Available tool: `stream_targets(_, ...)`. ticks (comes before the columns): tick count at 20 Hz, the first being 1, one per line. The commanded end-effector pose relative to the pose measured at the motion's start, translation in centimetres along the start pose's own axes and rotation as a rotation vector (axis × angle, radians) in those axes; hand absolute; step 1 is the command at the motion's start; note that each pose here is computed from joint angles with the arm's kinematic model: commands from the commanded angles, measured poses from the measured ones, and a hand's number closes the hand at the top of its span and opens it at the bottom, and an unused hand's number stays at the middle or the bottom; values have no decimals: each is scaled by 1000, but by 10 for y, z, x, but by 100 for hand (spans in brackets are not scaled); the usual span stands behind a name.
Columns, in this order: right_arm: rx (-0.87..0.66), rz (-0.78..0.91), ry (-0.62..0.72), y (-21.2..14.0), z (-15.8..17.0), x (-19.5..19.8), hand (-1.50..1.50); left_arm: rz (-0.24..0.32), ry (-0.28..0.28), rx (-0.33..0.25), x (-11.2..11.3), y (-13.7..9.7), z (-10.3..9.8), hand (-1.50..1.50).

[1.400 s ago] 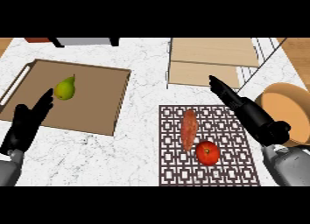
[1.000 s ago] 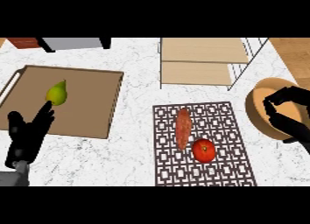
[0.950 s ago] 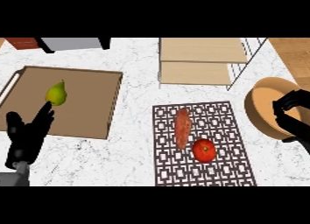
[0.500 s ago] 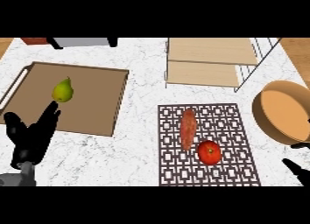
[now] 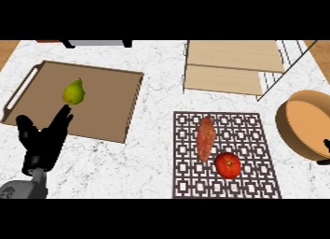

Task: Pick the tomato from the placemat and place it in the tiered shelf

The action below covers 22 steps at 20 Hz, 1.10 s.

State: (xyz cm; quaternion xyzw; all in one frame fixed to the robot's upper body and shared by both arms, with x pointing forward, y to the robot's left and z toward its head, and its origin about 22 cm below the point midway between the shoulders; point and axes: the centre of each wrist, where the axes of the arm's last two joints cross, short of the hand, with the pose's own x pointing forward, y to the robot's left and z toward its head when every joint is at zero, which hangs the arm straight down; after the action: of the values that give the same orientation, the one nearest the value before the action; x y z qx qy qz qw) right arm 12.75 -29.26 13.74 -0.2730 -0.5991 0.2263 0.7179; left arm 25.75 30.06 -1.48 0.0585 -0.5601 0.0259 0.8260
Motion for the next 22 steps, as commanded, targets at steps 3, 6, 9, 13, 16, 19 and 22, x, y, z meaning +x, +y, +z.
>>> stream_targets(3, 10, 79, 140, 15, 19, 41, -150, 4, 59, -54, -10, -18, 11, 0)
stream_targets(6, -56, 134, 190, 18, 4, 53, -150, -15, 69, -46, 0, -9, -3, 0)
stream_targets(9, -66, 160, 238, 36, -6, 59, -150, -15, 68, -61, -14, -14, -1, 0)
stream_targets(13, -94, 239, 314, 51, -31, 65, -150, -15, 71, -62, -13, -17, 0, 0)
stream_targets(16, -46, 261, 351, 70, -42, 76, -150, -25, 53, -71, 2, -13, -5, 0)
stream_targets(19, 4, 319, 389, 98, -51, 71, -150, -5, 71, -56, -17, -15, 1, 0)
stream_targets(22, 19, 348, 399, 110, -51, 79, -150, 0, 60, -45, -5, -16, -7, 0)
